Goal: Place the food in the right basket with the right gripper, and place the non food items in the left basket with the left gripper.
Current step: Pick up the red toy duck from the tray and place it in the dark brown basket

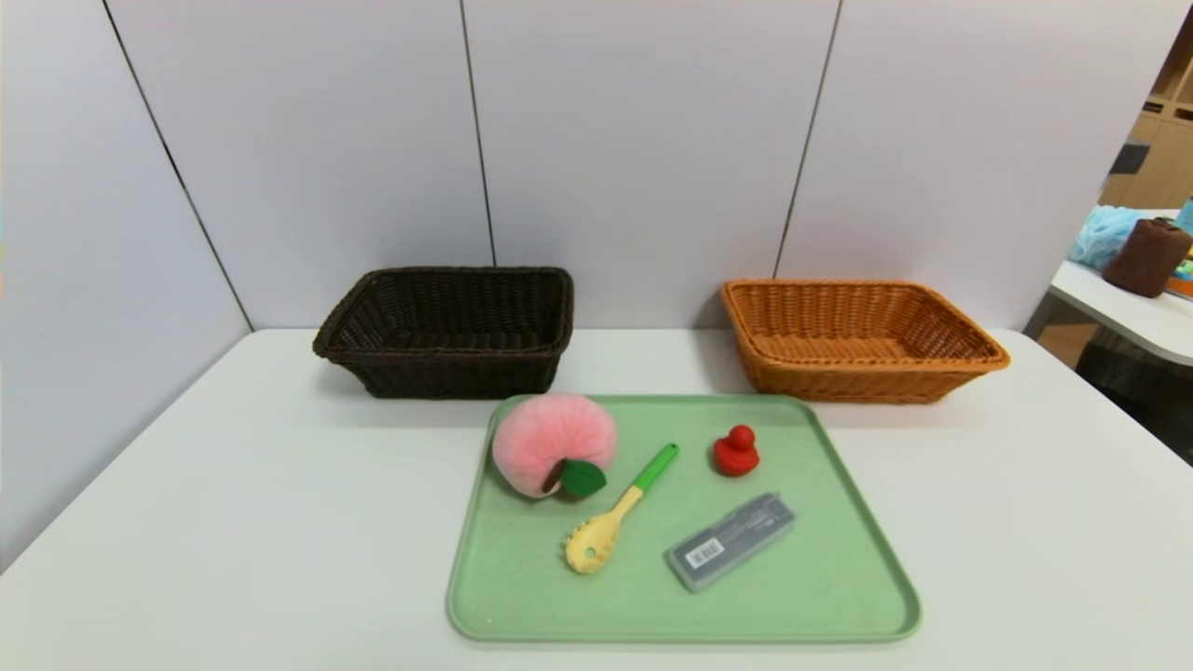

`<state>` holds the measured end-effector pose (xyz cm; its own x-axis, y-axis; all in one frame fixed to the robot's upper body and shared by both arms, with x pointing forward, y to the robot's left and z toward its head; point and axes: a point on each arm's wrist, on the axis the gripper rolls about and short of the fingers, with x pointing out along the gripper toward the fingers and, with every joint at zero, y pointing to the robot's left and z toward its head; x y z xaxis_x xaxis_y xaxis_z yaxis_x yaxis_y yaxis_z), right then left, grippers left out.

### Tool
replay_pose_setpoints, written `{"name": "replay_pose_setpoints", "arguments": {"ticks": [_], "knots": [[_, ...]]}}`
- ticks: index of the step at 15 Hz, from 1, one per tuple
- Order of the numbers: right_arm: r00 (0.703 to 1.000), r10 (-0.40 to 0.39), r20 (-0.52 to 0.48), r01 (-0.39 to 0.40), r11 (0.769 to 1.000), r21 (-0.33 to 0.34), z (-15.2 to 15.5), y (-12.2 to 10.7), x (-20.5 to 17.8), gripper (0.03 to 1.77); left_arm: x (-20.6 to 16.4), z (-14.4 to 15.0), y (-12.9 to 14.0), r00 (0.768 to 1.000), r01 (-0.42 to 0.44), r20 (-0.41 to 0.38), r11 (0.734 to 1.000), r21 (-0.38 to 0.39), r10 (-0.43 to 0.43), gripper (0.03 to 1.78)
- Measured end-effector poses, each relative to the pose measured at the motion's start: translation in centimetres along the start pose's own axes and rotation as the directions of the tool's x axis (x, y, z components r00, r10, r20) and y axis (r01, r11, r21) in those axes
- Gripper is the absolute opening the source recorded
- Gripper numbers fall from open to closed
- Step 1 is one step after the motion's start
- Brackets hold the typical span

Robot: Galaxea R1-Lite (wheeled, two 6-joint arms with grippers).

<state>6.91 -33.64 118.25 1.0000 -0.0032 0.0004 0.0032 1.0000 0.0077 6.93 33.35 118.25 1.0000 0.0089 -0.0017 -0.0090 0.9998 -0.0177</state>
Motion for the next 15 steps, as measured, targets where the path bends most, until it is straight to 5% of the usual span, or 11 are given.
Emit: {"name": "replay_pose_setpoints", "arguments": {"ticks": [9, 15], "knots": [[1.0, 0.0, 0.006, 0.0, 1.0, -0.016, 0.1, 0.0, 0.0, 1.7, -0.1, 0.5, 0.0, 1.0, 0.001, 0.015, 0.999, 0.042, -0.001, 1.69], [0.997, 0.045, 0.063, -0.043, 0.999, -0.034, 8.8, 0.2, -1.4, 1.7, -2.5, 9.7, -0.3, 0.996, 0.045, 0.07, 0.997, 0.065, -0.049, 1.69]]}}
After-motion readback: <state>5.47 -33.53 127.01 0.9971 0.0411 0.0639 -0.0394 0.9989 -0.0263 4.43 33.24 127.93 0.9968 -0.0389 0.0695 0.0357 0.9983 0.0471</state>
